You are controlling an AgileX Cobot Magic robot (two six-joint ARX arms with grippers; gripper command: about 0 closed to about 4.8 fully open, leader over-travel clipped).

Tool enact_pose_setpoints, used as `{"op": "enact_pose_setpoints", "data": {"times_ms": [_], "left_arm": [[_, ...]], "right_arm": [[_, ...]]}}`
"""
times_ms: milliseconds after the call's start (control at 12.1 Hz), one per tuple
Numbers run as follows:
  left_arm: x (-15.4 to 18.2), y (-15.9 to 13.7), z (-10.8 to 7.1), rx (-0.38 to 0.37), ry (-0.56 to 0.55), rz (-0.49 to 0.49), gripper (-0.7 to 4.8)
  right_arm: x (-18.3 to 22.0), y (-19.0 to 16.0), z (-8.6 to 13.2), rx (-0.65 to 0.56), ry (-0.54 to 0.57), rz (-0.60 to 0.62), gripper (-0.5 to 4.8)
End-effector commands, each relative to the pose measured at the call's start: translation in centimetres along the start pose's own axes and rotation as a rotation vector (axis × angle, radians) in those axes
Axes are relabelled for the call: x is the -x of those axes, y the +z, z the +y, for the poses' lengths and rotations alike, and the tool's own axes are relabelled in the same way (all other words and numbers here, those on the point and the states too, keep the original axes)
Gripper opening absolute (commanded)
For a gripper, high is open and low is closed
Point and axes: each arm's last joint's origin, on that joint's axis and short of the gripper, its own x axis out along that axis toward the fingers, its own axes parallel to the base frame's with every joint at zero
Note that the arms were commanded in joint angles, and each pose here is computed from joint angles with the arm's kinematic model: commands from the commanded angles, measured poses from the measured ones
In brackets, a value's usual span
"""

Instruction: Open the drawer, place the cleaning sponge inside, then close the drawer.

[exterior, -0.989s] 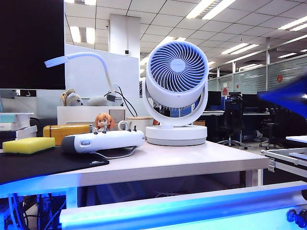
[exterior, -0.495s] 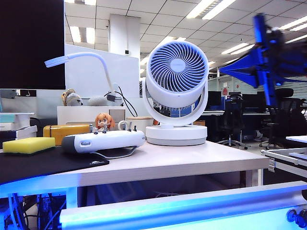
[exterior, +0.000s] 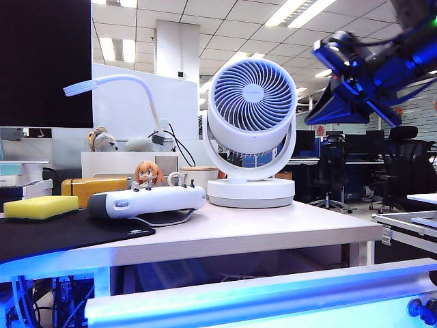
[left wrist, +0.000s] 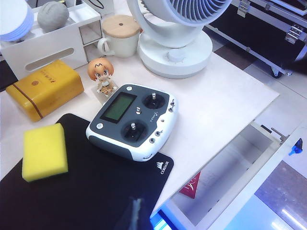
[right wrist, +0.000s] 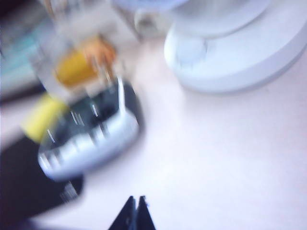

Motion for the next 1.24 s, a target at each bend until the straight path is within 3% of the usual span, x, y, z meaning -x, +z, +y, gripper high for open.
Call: {"op": "enact_pose_setpoints", "data": {"times_ms": [82,330,1237], "left_arm": [[0.2,0.2,0.0,-0.009,0.001,-0.019,-0.05],[0.2,0.2,0.0,-0.009,0.001,-0.019,-0.05],[0.2,0.2,0.0,-0.008,0.008,-0.018,-0.05]], "right_arm": [[-0.1,-2.2,-0.6,0.092,-0.08,0.134,-0.05],[-0.8,-4.8,-2.0,0.117,-0.166,0.252,-0.05],[-4.6,-10.4,-5.0,0.041,-0.236,0.518,-0.05]]}}
